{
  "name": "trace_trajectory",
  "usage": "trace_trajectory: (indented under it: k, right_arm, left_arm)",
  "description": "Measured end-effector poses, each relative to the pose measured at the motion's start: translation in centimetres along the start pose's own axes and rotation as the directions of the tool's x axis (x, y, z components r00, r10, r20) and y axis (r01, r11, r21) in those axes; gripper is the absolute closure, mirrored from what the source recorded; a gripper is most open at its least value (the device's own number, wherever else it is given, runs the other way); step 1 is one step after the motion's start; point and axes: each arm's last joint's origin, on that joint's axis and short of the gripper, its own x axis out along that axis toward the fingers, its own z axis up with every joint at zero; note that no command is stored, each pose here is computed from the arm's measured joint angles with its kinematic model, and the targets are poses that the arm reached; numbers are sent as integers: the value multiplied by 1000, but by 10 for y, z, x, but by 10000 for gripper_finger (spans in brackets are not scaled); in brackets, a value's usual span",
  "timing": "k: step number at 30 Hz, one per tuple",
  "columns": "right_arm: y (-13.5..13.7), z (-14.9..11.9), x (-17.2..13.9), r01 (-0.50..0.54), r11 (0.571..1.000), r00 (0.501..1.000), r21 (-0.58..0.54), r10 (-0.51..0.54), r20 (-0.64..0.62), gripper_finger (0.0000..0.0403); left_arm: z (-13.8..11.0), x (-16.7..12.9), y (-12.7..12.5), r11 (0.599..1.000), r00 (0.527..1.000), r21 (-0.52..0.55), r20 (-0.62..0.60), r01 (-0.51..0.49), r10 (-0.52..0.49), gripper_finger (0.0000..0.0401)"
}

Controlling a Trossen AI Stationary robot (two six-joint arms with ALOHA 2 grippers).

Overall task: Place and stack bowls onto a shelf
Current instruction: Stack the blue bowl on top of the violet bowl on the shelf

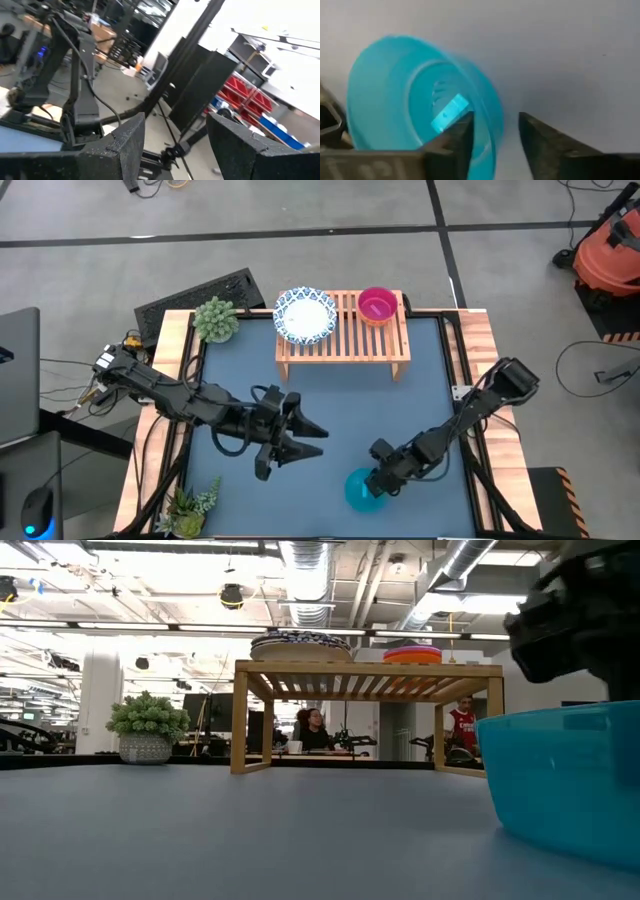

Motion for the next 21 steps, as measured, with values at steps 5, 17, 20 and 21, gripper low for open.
trace_trajectory:
  k: [5, 17, 20, 21]
  right_arm:
    - [11, 6, -6, 96, 994, 995, 49, -96, 1, 351]
    - [26, 53, -110, 142, 990, 989, 21, -143, 35, 380]
    - [20, 79, -156, 170, 985, 980, 31, -173, 96, 380]
    - [16, 88, -171, 186, 982, 974, 38, -189, 128, 380]
  left_arm:
    - [0, -1, -1, 999, 999, 3, -32, 44, -44, 205]
    - [24, -26, -9, 996, 998, 74, -20, 56, -54, 205]
    - [34, -39, -11, 993, 999, 107, -22, 42, -40, 205]
    - [36, -43, -11, 993, 999, 117, -23, 32, -29, 205]
